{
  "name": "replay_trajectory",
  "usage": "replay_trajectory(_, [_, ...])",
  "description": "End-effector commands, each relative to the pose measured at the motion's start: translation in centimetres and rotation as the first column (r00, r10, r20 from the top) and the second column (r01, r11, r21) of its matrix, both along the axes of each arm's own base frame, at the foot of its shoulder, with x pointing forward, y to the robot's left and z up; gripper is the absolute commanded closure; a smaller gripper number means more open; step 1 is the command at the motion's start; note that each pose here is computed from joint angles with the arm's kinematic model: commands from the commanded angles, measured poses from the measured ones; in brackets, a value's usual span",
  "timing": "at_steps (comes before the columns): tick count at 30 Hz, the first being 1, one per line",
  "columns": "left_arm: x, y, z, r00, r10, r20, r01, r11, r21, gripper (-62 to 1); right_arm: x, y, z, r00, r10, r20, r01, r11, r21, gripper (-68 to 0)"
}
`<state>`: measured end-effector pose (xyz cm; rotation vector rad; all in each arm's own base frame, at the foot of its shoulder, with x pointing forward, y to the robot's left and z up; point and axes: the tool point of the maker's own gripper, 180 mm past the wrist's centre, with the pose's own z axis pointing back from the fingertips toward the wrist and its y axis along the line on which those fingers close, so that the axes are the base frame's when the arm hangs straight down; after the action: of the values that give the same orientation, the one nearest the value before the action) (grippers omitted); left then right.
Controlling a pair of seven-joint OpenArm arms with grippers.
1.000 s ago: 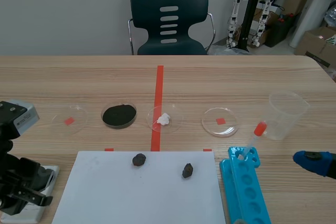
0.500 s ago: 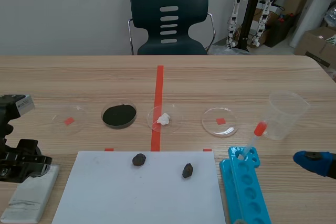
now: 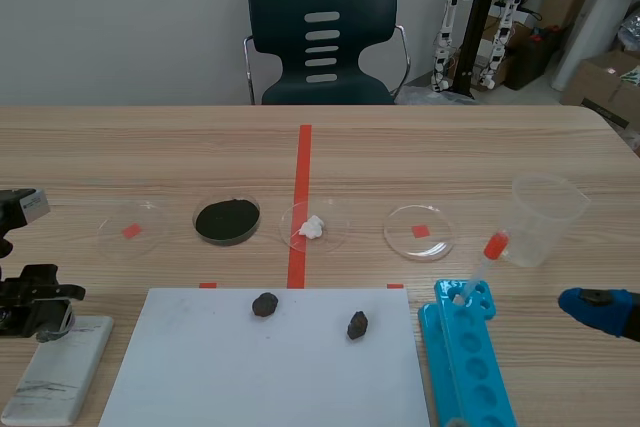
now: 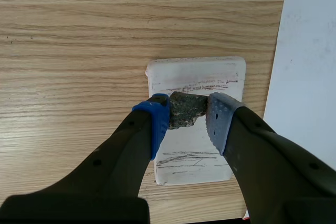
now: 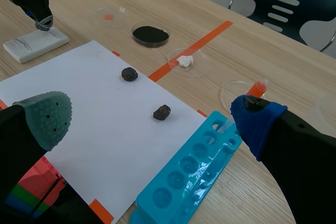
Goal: Rub the mineral on the streak plate
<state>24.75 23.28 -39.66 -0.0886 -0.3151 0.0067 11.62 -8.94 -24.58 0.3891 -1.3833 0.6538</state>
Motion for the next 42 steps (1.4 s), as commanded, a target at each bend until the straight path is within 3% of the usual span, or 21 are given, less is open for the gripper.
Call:
replay_trajectory(1, [0.7, -0.1, 0.5, 1.0, -0.001, 0.02, 0.001, 1.0, -0.005, -11.6, 0.2, 0.0, 0.6, 1.0, -0.003, 0.016, 0.003, 1.0, 0.016, -63.8])
replay_trajectory(24, [0.1, -1.6, -0.6, 0.999, -0.052, -0.012, 0.052, 0.998, -0.024, -11.5, 0.2, 0.0, 0.6, 1.0, -0.003, 0.016, 0.003, 1.0, 0.016, -63.8])
replay_trajectory(37, [0.3, -3.9, -0.1, 0.997, -0.071, 0.012, 0.072, 0.986, -0.152, -11.5, 0.2, 0.0, 0.6, 1.0, -0.003, 0.016, 0.003, 1.0, 0.016, -63.8])
replay_trajectory(40, [0.3, -3.8, -0.1, 0.997, -0.071, 0.014, 0.072, 0.986, -0.149, -11.5, 0.2, 0.0, 0.6, 1.0, -0.003, 0.016, 0.003, 1.0, 0.016, -63.8])
replay_trajectory(42, [0.2, -3.2, -0.3, 0.998, -0.065, 0.007, 0.066, 0.991, -0.113, -11.5, 0.2, 0.0, 0.6, 1.0, -0.003, 0.016, 0.003, 1.0, 0.016, -63.8])
